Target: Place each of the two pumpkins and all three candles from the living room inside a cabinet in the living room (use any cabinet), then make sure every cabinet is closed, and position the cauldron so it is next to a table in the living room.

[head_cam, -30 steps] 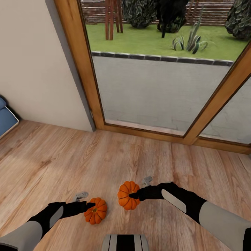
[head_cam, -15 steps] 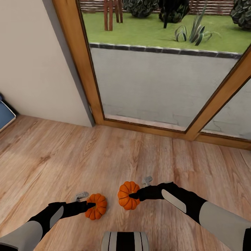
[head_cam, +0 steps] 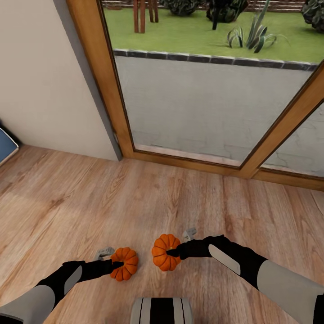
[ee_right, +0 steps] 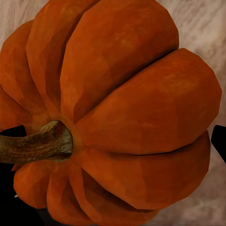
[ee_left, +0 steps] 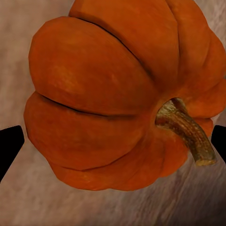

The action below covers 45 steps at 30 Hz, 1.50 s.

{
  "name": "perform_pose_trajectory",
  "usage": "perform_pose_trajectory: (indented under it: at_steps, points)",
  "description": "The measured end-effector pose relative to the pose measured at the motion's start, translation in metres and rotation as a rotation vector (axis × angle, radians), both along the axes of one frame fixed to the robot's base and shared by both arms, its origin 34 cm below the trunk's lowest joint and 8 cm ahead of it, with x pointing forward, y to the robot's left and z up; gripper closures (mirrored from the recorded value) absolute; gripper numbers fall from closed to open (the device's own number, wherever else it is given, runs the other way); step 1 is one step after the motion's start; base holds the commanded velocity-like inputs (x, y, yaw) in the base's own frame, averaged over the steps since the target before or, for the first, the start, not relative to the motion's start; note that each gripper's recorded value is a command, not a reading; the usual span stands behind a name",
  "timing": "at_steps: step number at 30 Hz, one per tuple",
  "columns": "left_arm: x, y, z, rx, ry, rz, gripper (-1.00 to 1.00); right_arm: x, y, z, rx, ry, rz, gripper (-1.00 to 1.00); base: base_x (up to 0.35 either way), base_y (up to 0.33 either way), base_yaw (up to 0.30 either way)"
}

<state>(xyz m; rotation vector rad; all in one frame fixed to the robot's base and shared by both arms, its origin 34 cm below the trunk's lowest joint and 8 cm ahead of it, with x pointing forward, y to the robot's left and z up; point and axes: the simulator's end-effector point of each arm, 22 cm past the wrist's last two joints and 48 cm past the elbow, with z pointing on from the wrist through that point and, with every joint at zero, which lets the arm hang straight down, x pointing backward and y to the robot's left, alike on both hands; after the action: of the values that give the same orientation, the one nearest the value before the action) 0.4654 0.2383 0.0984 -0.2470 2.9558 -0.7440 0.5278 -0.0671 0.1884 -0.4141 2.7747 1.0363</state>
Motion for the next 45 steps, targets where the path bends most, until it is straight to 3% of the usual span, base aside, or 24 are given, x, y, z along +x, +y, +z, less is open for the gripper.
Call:
perform_pose_trajectory:
  at_steps: [16, 45]
  points:
    - [-0.016, 0.0, -0.016, 0.0, 0.041, 0.0, -1.0, -0.013, 0.0, -0.019, -0.001, 0.041, 0.001, 1.0, 0.0, 0.0, 0.0]
    - [-0.016, 0.0, -0.016, -0.001, 0.04, 0.002, -1.0, -0.013, 0.0, -0.019, 0.0, 0.04, 0.0, 1.0, 0.0, 0.0, 0.0]
